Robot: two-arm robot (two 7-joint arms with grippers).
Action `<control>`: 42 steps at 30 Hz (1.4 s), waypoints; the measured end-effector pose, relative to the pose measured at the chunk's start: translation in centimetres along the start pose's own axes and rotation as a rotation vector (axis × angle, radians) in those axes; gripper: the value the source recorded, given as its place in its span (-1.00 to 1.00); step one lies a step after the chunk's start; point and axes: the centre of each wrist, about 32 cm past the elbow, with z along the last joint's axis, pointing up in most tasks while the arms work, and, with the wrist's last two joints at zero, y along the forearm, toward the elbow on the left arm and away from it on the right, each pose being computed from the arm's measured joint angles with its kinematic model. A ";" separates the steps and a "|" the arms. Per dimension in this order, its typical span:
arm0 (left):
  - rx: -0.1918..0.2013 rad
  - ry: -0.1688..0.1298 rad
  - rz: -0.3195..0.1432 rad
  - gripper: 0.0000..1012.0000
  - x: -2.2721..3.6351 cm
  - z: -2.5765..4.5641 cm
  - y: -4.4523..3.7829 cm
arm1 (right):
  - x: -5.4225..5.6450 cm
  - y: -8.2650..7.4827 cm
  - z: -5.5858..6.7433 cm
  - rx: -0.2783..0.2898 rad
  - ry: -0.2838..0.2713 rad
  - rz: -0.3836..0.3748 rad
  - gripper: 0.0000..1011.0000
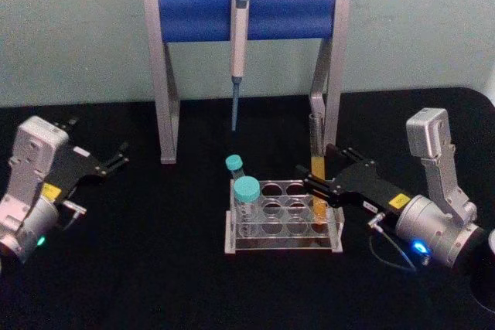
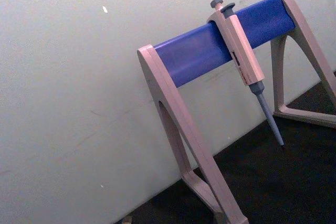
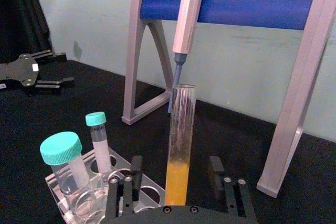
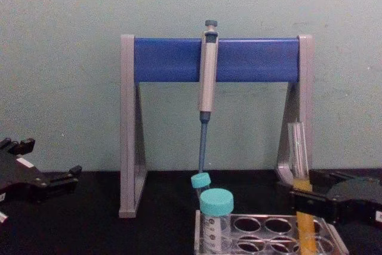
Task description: Pick up the test tube from the test tube rack, shake it, then place it back into the test tube rack.
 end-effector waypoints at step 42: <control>0.000 0.000 0.000 0.98 0.00 0.00 0.00 | -0.4 -4.6 -3.5 0.036 -0.031 -0.313 0.98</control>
